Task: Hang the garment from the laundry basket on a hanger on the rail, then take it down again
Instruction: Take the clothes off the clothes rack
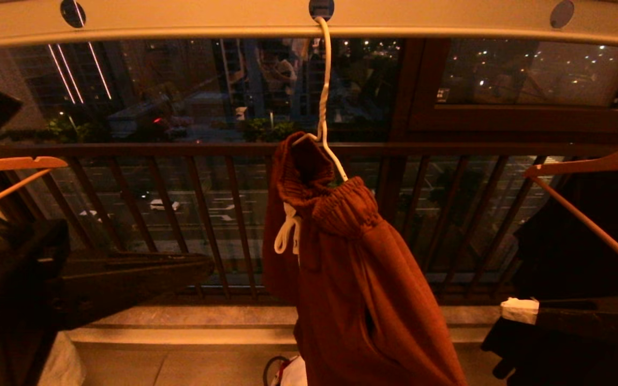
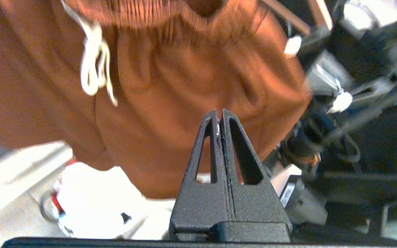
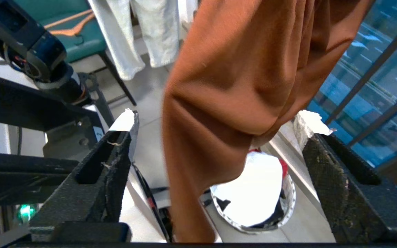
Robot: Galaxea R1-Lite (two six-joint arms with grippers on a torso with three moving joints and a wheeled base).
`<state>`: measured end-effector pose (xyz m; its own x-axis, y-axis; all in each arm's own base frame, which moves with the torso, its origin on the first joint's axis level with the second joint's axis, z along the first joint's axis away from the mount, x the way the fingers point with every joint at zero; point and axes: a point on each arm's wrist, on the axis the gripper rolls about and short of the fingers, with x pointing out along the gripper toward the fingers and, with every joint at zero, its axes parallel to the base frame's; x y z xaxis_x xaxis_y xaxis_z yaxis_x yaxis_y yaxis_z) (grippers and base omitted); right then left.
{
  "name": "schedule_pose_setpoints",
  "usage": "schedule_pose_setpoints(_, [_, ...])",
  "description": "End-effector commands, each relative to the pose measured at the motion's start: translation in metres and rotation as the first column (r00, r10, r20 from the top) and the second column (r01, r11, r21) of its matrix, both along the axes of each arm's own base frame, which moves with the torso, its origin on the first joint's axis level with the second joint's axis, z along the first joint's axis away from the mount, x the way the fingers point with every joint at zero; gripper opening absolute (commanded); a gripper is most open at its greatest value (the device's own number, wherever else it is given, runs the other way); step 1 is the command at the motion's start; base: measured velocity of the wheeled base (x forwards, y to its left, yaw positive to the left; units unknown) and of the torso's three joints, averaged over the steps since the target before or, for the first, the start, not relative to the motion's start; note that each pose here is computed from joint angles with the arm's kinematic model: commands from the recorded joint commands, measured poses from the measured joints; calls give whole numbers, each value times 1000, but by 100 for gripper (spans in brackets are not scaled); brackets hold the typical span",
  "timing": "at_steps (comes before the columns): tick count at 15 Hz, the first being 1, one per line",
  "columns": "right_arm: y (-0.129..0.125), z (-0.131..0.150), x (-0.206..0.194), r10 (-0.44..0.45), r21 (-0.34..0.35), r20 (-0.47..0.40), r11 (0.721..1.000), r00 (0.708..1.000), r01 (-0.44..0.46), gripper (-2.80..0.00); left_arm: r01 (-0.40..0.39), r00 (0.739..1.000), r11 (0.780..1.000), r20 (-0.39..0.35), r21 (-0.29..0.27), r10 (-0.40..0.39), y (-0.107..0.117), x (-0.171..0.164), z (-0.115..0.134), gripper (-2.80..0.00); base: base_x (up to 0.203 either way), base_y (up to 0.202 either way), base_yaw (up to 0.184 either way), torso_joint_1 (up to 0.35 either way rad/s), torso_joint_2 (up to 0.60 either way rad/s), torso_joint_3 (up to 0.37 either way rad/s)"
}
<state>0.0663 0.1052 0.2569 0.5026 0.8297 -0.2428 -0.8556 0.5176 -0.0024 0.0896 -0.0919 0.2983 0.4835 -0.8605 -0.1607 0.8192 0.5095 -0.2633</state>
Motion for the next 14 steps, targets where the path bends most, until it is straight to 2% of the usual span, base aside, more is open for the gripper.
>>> schedule_pose_setpoints(1, [0,5,0,0,10,8,1000,1000,0,0,36,998,999,-51,35,-34,-10,8,-11,-280,0,0,0,0,0,0])
schedule_pose_setpoints(3, [-6,13,-4,-11,36,28,999,1000,10,0,128,983,989,-142,80,-116,-26,20,-30,-280,0,0,0,0,0,0])
schedule_pose_setpoints(5, [-7,13,-5,-13,31,25,999,1000,12,0,184,968,977,-194,112,-160,-43,27,-42,-280,0,0,0,0,0,0])
schedule_pose_setpoints(10, [-9,16,-5,-20,41,35,999,999,19,0,276,949,956,-186,101,-255,-98,47,-62,-280,0,0,0,0,0,0])
schedule_pose_setpoints(14, [-9,13,-5,-22,33,29,999,999,21,0,281,951,956,-160,84,-265,-116,58,-65,-280,0,0,0,0,0,0])
